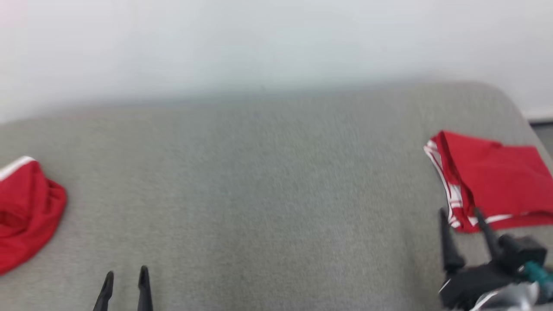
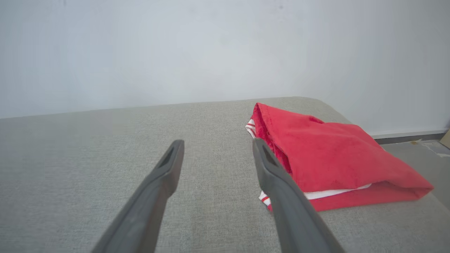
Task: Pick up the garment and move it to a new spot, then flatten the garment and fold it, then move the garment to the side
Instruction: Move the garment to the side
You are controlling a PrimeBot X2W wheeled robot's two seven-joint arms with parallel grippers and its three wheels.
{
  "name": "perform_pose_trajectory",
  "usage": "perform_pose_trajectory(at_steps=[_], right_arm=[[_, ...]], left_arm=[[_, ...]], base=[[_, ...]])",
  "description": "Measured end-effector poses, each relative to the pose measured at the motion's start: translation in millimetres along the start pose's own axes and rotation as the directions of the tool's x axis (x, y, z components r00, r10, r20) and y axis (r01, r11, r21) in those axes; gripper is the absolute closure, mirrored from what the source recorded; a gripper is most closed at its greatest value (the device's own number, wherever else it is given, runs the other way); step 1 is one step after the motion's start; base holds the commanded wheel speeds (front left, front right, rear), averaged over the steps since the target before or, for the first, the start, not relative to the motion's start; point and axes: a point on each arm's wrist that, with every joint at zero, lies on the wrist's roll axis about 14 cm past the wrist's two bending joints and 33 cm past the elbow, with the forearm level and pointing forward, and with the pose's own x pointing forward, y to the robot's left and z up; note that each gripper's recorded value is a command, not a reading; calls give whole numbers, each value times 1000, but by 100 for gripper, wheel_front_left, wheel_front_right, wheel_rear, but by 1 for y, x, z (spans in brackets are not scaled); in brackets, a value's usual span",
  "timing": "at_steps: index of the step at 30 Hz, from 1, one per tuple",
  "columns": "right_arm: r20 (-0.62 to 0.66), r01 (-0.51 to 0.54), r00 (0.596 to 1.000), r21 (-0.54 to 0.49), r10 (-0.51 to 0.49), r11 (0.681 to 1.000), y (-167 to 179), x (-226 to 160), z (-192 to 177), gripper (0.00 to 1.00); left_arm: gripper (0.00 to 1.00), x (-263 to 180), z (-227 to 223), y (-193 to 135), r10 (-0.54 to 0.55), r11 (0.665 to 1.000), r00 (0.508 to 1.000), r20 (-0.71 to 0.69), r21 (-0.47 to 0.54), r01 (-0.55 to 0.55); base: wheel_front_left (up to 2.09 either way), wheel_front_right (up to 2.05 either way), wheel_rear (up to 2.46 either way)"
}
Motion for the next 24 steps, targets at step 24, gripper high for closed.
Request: perform_pose_trajectory(at_steps=[24], right_arm=[[-84,-67,993,128,78,990,42,-59,-20,0]], left_arm=[[0,-63,5,25,64,997,997,40,32,-65]], base=[[0,0,0]])
